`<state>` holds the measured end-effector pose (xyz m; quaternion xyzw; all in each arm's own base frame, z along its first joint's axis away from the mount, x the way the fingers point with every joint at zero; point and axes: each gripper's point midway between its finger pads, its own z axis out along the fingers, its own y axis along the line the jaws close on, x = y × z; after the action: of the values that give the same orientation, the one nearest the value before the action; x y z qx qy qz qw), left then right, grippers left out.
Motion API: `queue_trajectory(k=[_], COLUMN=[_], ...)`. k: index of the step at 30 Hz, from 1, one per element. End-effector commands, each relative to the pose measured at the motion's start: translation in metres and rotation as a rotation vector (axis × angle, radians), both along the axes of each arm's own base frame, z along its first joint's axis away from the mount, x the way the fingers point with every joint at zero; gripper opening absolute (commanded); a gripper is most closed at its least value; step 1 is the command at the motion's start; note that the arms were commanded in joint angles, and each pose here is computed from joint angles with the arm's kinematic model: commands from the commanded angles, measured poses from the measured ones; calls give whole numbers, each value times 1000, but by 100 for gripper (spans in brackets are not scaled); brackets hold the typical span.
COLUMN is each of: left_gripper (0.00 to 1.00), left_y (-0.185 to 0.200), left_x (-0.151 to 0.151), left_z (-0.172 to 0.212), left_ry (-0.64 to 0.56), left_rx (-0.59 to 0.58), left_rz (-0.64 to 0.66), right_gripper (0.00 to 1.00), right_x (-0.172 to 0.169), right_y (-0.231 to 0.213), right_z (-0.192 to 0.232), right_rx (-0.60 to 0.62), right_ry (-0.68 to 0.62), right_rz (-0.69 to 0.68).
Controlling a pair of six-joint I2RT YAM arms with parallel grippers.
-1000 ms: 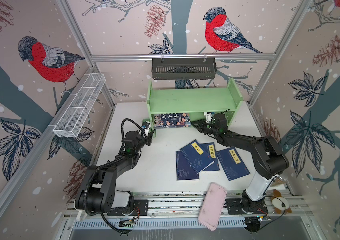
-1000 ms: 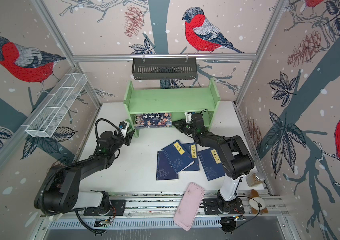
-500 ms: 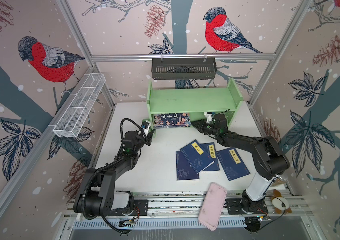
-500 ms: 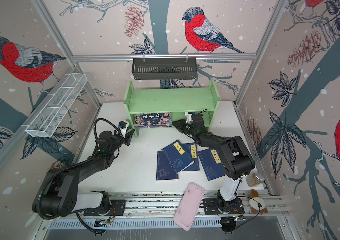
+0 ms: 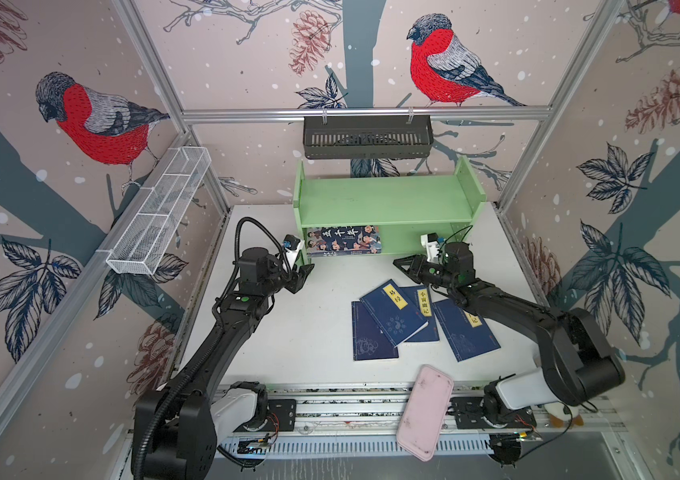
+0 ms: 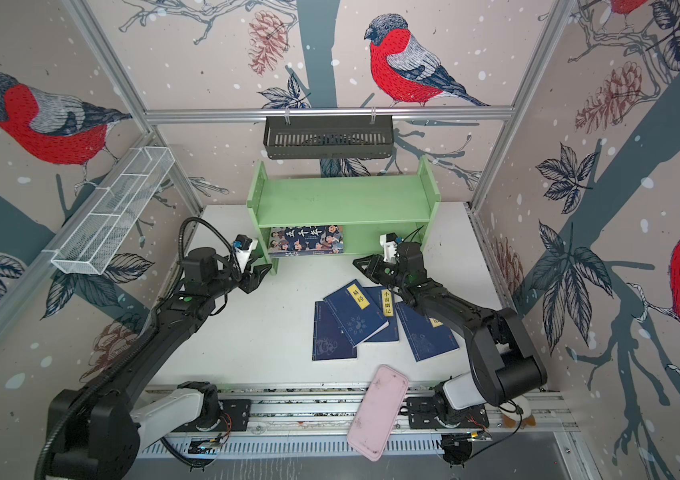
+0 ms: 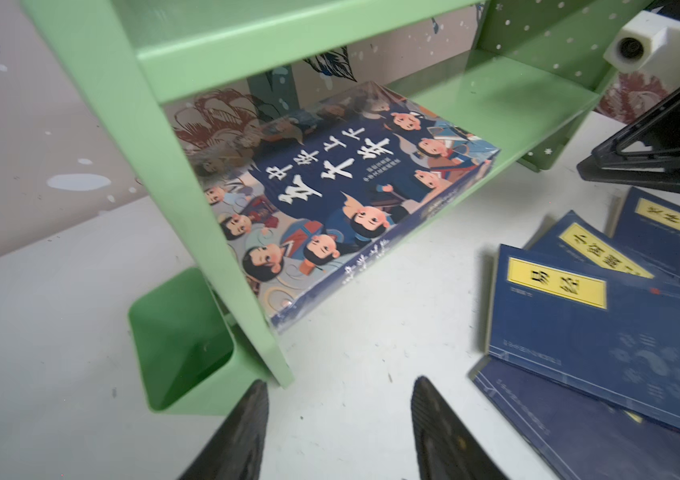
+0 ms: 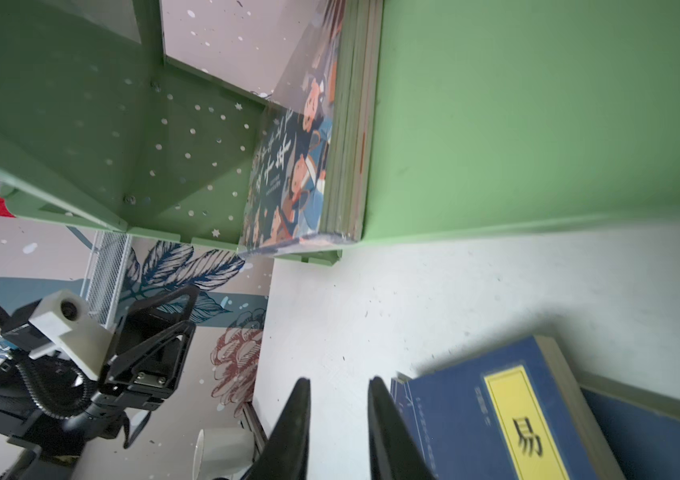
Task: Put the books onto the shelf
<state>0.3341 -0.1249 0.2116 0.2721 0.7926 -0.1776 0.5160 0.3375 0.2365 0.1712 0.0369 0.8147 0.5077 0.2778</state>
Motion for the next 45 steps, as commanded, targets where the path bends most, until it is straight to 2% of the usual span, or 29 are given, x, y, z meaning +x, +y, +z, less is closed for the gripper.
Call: queue_trajectory(k=[1,6,10,15,20,25,31,41,43,45], left_gripper=[58,62,62,61,62,68,72,71,70,68], left_y=[-12,-31,-39,-45,-40,-36,-34,-40,-45,-50], left_x=[-27,-52,-62,-65,-71,-71,-70,-63,-63,-63], left_z=[3,22,24,6,-26,-60,-90,-118,-119,-122], left_ry=[126,222,327,448,530,604,685,782,772,752], left_rx=[-77,-202,-349,-515,-649,-653,-639,-628,-607,-566], left_rz=[-69,-177,-181,-143,-63,0,51,39,0,-37], right_gripper=[29,36,40,40,40,41,42,41,41,41], right_x=[-22,-50,-57,-54,-55,-60,-68,-102,-101,-93], right_y=[-14,-30,-42,-55,-57,-58,-47,16,20,9], right_z=[-17,-33,-52,-70,-86,-112,-119,-103,-104,-110], right_rx=[-131,-219,-292,-381,-414,-449,-437,-283,-308,-394], right_ry=[4,9,22,26,47,106,140,149,143,140], right_rz=[16,24,5,-35,-32,2,62,300,300,233])
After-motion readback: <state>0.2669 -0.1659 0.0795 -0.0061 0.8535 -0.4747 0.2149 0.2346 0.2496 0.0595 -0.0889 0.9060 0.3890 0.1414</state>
